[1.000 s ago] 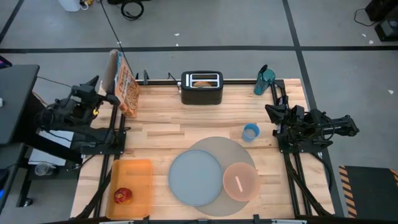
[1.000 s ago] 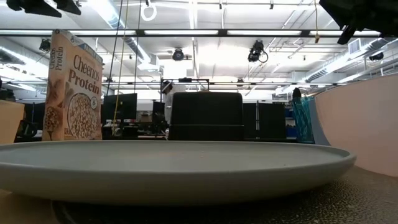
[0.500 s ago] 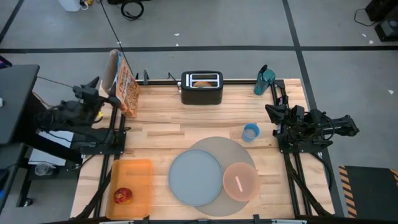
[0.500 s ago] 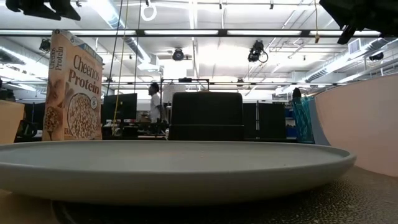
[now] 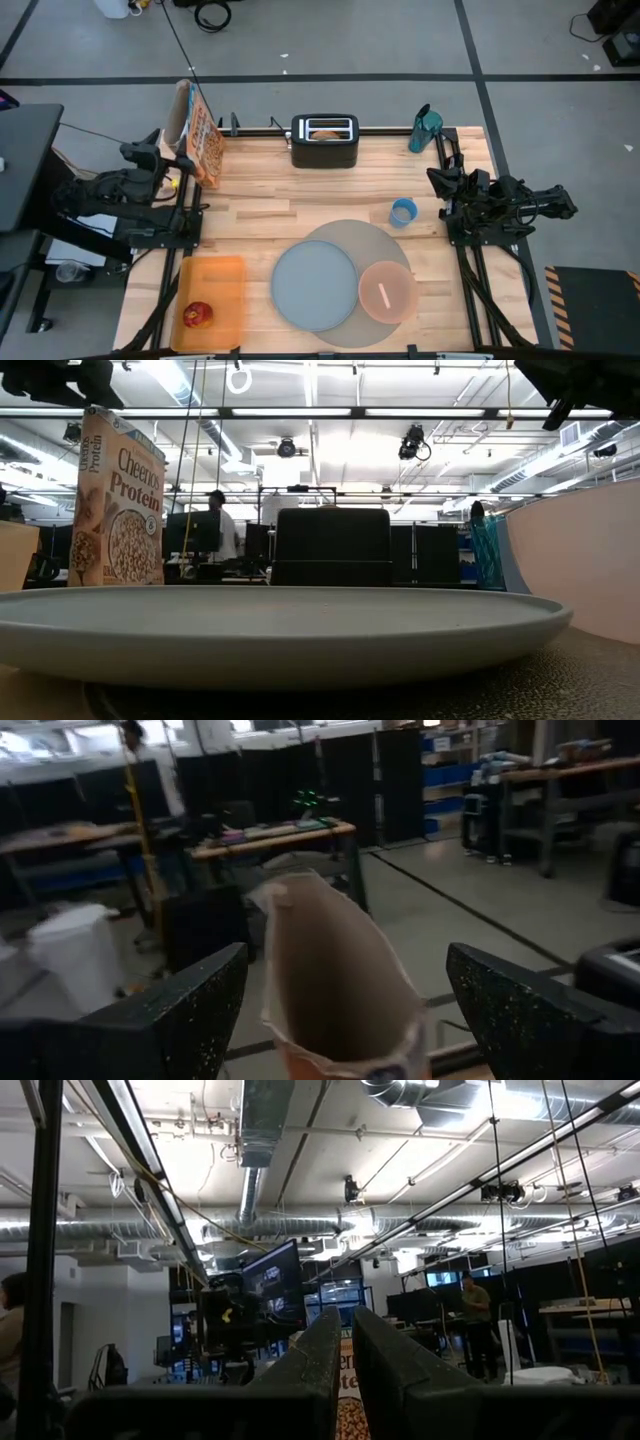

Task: Arrange a breakfast setting
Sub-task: Pour the cereal from the cereal box into the pink bowl

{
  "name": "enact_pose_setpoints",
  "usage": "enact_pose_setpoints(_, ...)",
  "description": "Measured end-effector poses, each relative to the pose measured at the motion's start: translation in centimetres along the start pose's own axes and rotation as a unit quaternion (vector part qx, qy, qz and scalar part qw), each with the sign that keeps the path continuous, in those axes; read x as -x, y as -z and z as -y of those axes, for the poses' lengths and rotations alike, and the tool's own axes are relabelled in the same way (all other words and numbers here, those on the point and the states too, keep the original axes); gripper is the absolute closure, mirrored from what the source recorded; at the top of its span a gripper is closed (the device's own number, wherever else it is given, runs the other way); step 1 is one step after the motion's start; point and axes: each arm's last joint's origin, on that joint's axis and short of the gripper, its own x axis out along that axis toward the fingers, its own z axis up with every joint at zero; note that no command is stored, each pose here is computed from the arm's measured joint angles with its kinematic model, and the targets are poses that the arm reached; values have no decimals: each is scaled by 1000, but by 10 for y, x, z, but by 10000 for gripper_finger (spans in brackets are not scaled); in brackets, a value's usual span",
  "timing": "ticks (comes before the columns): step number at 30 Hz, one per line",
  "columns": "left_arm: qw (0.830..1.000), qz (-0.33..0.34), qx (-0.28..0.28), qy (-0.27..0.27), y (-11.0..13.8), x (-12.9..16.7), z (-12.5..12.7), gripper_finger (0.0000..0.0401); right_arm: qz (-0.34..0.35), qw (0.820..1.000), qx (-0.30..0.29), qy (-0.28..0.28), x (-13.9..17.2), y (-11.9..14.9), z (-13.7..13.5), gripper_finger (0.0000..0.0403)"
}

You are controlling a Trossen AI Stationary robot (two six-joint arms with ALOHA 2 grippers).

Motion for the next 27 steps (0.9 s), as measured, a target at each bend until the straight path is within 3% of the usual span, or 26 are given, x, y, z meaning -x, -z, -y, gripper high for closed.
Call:
enact_pose_setpoints(4, 1000, -12, 14, 25, 6, 0, 0, 51, 0, 1000, 0, 0, 0, 0, 0, 365)
enact_pose_setpoints(13, 1000, -19, 20, 2, 12, -1, -3, 51, 0, 1000, 0, 0, 0, 0, 0, 365)
enact_pose_setpoints(19, 1000, -18, -8, 22, 4, -1, 0, 51, 0, 1000, 1, 0, 0, 0, 0, 365)
enact_pose_setpoints(27, 1000, 1, -1, -10, -13, -2, 1, 51, 2, 1000, 0, 0, 0, 0, 0, 365)
